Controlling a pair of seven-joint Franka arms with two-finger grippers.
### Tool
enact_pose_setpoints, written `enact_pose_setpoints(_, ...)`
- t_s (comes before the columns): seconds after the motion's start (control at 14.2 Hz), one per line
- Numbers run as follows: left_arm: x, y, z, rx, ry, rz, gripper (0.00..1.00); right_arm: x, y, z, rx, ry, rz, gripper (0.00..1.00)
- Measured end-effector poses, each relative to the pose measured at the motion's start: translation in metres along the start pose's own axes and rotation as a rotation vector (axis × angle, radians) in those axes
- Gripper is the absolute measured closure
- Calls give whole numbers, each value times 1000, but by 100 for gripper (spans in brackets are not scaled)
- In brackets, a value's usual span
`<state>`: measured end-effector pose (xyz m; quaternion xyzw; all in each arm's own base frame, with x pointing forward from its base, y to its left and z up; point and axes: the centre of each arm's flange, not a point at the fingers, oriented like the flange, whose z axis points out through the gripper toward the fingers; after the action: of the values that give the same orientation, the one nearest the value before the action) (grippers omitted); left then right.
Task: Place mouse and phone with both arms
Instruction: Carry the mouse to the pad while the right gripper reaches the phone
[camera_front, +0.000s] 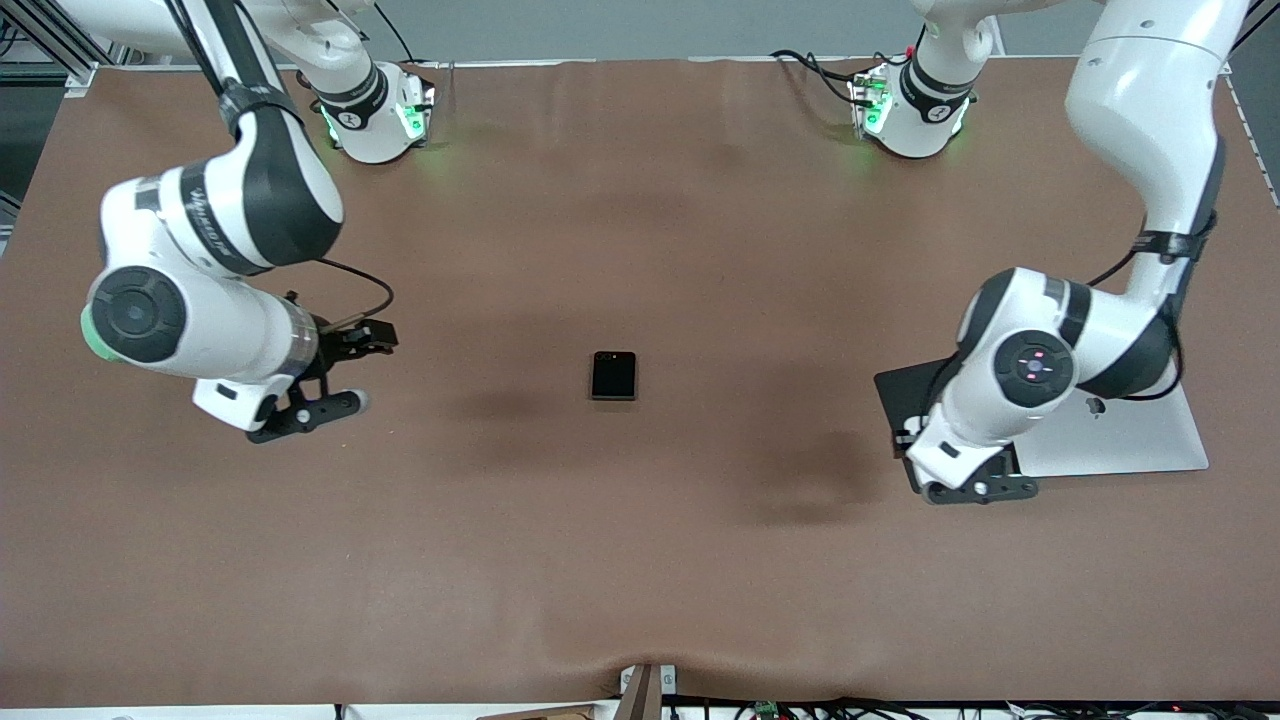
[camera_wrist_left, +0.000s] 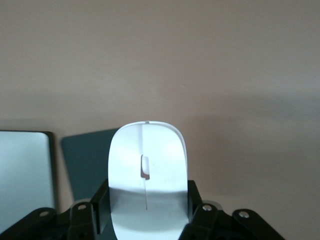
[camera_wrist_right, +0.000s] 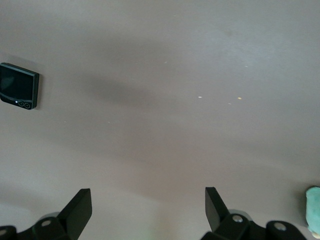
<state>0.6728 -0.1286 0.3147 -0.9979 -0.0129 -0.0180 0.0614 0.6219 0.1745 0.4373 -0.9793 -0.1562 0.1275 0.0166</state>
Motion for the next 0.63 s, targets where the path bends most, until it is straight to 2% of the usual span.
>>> enact_pose_setpoints(0.21,1,-40,12,7,-25,5,38,10,-31,10,23,14,59,0)
enact_pose_setpoints(0.42,-12,-55,33,12,-65,-2,38,22,-72,27,40,30,137,0)
enact_pose_setpoints(0.63,-28,-68,60,-3,-73,-13,38,35,-110,54,73,33,206,0)
